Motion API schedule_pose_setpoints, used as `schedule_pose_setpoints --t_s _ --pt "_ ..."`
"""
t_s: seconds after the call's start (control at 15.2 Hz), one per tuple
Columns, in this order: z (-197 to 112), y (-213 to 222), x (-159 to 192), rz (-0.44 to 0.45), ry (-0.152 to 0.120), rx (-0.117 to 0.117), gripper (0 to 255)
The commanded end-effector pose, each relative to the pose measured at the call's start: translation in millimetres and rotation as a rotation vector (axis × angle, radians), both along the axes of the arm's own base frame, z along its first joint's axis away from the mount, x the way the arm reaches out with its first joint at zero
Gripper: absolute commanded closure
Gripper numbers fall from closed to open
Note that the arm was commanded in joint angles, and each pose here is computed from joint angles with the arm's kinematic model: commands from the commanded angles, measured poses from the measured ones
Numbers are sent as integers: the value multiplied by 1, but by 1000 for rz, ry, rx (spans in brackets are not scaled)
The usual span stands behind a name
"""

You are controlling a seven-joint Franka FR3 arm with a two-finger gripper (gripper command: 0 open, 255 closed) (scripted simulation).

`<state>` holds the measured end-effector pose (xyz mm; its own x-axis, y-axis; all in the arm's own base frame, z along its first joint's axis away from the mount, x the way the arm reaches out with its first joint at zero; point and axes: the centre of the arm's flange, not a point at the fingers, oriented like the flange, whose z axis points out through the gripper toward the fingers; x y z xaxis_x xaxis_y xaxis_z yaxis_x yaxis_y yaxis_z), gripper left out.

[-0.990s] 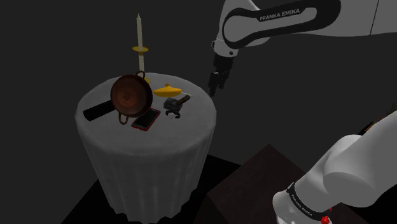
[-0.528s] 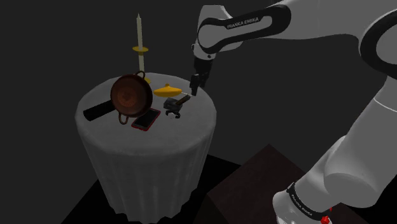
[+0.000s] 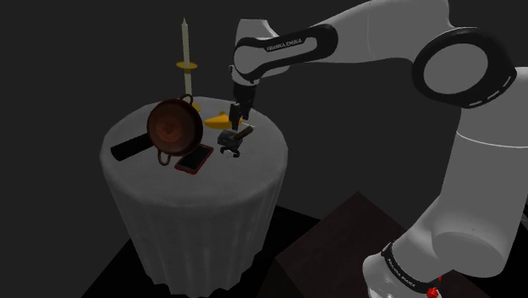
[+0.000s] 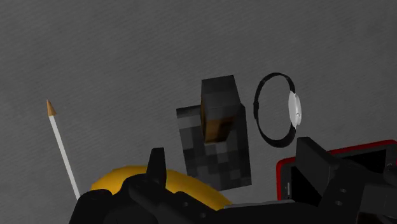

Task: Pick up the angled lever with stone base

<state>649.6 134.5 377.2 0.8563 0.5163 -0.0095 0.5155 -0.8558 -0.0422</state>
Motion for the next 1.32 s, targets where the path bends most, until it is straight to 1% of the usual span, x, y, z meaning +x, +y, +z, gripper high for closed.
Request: schedule_pose_setpoints --t_s 0.0,0.33,0.46,0.53,1.12,1.25 --pt "-11 2 5 5 -1 1 0" --pt "-37 2 5 5 -1 1 0" --pt "-40 2 5 5 -1 1 0" --pt "-40 1 5 5 -2 1 255" --pt "-40 2 5 5 -1 1 255" --pt "-29 2 5 5 -1 1 255"
